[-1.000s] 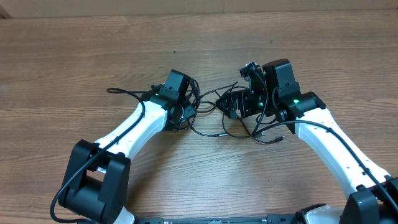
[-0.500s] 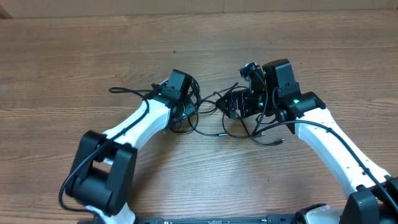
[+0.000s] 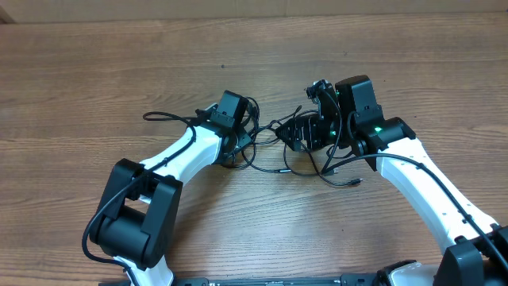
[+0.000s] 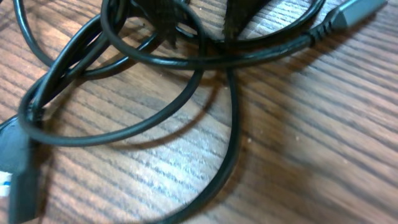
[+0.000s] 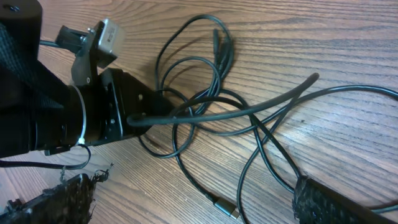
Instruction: Untangle cables
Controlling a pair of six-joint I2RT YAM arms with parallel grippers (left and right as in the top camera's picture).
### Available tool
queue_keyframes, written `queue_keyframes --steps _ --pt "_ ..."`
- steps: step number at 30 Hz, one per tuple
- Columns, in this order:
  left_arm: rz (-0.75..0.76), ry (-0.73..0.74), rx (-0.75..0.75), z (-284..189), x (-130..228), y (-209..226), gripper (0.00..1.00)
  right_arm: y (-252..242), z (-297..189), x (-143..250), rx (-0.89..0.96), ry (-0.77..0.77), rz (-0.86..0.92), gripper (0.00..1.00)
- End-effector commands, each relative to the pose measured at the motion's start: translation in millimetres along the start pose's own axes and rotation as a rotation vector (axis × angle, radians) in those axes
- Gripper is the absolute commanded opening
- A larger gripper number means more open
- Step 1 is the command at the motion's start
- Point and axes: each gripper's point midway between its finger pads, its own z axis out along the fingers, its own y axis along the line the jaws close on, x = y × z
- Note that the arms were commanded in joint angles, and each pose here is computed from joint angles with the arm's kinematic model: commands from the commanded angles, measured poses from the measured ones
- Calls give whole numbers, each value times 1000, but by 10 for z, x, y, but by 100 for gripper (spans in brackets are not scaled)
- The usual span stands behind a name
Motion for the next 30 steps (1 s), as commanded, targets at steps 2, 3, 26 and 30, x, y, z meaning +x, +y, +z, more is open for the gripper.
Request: queue_keyframes --steps 2,3,26,30 --pt "18 12 -33 92 106 37 10 12 -7 -69 3 -14 -15 100" --pt "24 12 -32 91 121 27 10 12 -7 -68 3 -14 -14 100" --pt "119 -52 197 -793 -133 -324 4 6 -6 -30 6 1 -7 100" --pt "102 -119 272 -1212 -265 -362 4 6 -6 -30 6 1 -6 100"
